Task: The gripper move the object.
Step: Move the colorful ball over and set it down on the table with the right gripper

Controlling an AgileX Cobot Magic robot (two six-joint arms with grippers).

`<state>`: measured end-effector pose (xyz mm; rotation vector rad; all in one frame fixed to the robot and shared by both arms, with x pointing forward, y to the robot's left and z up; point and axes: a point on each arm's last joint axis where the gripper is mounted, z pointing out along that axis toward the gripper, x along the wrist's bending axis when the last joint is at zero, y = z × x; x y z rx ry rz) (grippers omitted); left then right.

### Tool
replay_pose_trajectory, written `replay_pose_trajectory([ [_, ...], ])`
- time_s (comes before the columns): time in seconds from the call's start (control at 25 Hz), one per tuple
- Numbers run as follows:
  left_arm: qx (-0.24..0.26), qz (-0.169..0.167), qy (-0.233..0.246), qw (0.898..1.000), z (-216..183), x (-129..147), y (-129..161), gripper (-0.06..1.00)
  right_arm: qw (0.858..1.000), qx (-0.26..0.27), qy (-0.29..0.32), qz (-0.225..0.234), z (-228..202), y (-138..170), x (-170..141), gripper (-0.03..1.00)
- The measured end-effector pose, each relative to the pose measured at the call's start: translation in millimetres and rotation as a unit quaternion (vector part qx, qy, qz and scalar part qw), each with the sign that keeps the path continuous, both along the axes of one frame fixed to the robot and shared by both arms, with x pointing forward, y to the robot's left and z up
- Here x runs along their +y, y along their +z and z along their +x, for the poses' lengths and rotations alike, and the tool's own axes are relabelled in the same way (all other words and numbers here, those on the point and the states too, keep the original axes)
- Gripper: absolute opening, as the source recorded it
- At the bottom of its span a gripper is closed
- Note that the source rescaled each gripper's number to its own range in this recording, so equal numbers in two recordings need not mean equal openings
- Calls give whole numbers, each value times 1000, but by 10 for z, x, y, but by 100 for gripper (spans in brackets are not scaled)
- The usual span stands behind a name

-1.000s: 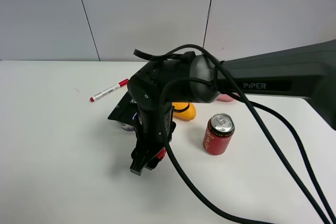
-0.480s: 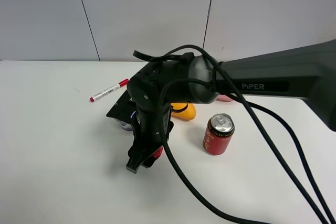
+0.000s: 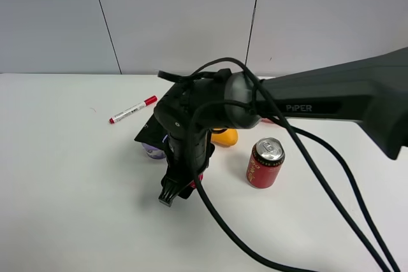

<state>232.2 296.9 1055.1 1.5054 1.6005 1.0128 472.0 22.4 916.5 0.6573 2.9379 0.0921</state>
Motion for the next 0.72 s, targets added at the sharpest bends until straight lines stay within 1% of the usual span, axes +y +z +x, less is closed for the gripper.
replay_pose_trajectory([
  [0.48,0,0,0,1000,0,0,0,100,999,20,-4,-25,3,-290,10,1],
  [0.72,0,0,0,1000,0,0,0,100,999,21,-3,-29,5,-315,7,1],
])
